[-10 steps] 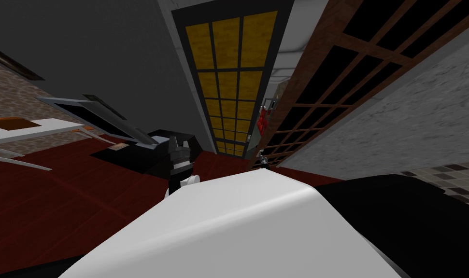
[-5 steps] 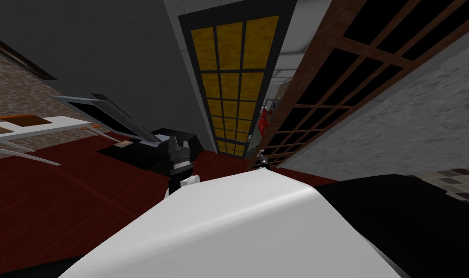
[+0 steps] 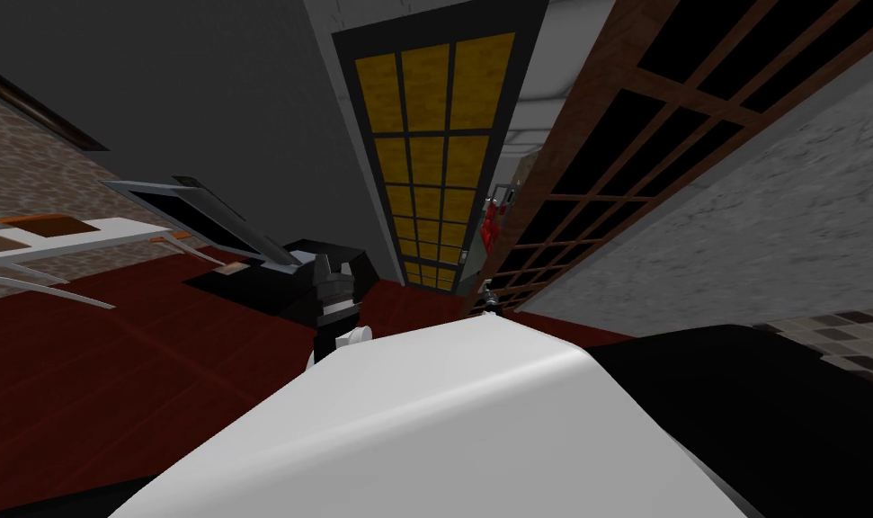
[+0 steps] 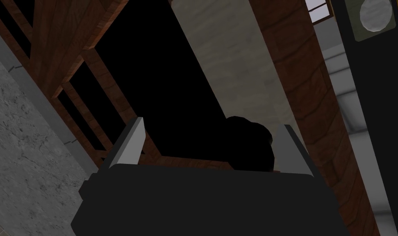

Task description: Pull the door open

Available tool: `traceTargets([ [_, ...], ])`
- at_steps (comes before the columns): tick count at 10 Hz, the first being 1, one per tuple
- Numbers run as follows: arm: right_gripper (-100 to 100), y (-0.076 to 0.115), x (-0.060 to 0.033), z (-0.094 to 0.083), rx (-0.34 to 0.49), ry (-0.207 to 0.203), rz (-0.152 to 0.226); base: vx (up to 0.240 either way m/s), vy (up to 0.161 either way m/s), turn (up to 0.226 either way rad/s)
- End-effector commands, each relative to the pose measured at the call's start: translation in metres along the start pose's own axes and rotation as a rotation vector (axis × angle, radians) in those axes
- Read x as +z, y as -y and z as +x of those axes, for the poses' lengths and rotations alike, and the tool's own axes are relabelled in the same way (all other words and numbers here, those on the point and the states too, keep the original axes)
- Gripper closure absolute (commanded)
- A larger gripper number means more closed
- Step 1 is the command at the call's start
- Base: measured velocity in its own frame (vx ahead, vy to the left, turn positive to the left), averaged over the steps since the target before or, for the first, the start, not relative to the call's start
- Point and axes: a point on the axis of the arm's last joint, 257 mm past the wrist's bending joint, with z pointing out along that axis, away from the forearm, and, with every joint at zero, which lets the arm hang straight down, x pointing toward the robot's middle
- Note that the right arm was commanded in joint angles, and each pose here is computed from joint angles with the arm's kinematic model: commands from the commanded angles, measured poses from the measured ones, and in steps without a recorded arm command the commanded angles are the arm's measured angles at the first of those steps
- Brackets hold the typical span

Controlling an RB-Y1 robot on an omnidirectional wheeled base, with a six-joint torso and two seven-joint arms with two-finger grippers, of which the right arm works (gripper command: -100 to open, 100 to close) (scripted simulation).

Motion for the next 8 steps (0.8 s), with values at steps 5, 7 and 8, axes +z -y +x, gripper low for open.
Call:
traceTargets([
  [5, 100, -0.006, 0.0092, 0.003, 0.035, 0.003, -0.006, -0.006, 0.008, 0.010],
  [7, 100, -0.008, 0.0096, 0.002, 0.065, 0.004, -0.010, -0.024, 0.004, 0.048],
  [8, 100, -0.008, 0.0096, 0.002, 0.065, 0.004, -0.010, -0.003, -0.009, 0.023],
])
